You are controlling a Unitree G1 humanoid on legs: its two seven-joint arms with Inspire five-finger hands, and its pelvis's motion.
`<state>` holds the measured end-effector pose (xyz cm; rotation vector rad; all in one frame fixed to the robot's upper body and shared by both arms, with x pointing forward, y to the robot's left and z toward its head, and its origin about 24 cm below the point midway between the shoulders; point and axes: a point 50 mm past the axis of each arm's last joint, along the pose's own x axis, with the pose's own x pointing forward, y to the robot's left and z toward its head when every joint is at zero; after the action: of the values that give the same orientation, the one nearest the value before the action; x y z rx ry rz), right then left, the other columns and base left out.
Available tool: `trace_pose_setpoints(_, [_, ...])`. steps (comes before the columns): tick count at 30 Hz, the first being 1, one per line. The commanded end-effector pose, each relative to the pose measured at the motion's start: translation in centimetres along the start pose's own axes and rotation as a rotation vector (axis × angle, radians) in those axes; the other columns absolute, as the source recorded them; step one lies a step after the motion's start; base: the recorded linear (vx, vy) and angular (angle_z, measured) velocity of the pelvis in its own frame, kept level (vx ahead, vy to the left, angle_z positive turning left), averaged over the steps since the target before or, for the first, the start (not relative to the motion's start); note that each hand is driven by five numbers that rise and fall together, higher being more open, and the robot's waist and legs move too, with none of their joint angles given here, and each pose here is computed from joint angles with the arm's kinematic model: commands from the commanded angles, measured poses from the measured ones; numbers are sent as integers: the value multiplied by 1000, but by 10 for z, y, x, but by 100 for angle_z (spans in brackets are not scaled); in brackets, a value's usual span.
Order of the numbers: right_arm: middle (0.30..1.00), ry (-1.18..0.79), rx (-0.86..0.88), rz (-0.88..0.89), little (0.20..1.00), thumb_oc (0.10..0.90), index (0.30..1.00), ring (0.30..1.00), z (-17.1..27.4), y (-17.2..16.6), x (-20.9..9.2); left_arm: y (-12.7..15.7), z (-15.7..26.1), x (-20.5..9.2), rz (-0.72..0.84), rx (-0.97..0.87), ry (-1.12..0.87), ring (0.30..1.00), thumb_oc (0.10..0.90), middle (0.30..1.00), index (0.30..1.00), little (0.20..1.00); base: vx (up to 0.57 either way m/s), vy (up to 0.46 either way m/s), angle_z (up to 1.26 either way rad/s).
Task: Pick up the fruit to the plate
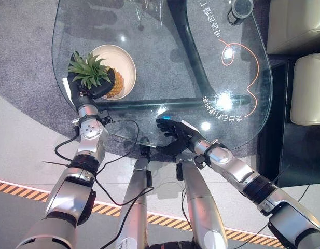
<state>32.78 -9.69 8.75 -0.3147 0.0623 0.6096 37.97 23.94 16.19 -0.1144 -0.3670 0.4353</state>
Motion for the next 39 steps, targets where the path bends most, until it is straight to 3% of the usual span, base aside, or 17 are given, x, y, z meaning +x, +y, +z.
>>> trace_pose_setpoints(1, [900,-166,37,56,900,800,900,900,26,17,-7,39,-8,3,129,18,61,900,800,900,900,900,0,0,0])
trace_pose_setpoints(8, [900,-168,40,55,900,800,900,900,29,17,-8,53,-25,-1,157,41,196,900,800,900,900,900,0,0,0])
trace_pose_setpoints(14, [900,-168,45,55,900,800,900,900,29,17,-10,60,-16,1,174,27,123,900,800,900,900,900,0,0,0])
trace_pose_setpoints(25, [900,-172,48,26,900,800,900,900,26,13,-16,33,19,4,32,10,-74,900,800,900,900,900,-2,-3,0])
trace_pose_setpoints(39, [900,-174,48,9,900,800,900,900,20,12,-23,36,-6,-14,-60,52,55,900,800,900,900,900,-8,-33,0])
